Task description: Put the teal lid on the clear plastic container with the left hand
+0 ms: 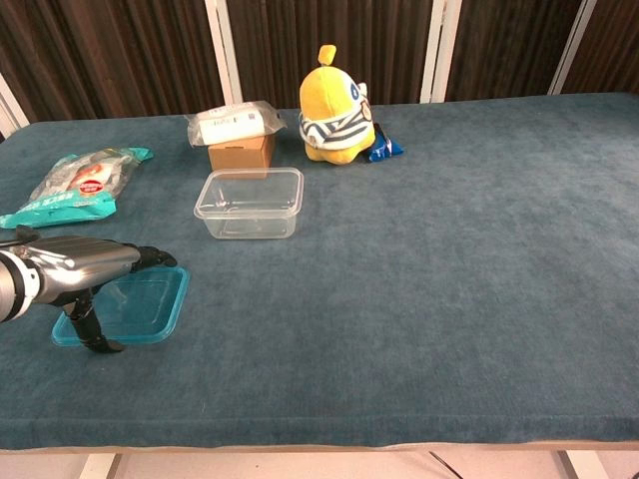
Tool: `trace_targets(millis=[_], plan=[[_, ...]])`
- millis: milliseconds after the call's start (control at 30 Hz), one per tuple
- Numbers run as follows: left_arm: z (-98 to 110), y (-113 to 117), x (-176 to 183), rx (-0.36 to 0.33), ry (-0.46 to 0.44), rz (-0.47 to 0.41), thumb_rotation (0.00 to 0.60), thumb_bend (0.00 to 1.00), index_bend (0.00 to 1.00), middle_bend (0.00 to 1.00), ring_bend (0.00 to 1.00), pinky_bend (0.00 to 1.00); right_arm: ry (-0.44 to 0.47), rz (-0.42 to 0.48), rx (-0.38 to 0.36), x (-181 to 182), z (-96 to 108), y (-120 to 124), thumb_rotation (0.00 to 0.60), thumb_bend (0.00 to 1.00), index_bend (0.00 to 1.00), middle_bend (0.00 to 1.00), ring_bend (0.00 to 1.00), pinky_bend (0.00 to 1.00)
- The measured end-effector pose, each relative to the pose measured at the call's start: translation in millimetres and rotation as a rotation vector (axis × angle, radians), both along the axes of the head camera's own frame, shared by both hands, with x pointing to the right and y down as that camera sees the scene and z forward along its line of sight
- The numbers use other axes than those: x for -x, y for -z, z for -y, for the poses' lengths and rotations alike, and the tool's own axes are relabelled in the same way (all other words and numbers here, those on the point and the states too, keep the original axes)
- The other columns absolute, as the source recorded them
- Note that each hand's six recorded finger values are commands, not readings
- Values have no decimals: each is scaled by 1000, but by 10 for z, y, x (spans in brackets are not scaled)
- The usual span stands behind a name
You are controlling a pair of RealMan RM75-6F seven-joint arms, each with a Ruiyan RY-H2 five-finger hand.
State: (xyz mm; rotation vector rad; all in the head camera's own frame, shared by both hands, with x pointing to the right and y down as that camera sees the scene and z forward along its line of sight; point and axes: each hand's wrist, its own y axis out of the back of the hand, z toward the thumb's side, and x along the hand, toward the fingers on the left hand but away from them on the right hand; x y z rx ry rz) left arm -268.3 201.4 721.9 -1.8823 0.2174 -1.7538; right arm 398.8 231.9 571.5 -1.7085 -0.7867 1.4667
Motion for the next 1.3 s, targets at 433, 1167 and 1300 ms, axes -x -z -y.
trace_targets(millis=[433,1167,1300], plan=[[17,-80,118,18,15,26,600,204,49,216,88,0,6,-5,4,26,-9,-17,600,105,0,0,0,0],[471,394,158,-288,66,-125,600,357,684,977,702,244,19,-3,19,64,-37,-37,600,110,0,0,0,0],[699,569,29,-317,122,-200,600,372,685,979,702,247,21,-3,27,74,-39,-55,600,111,0,0,0,0]])
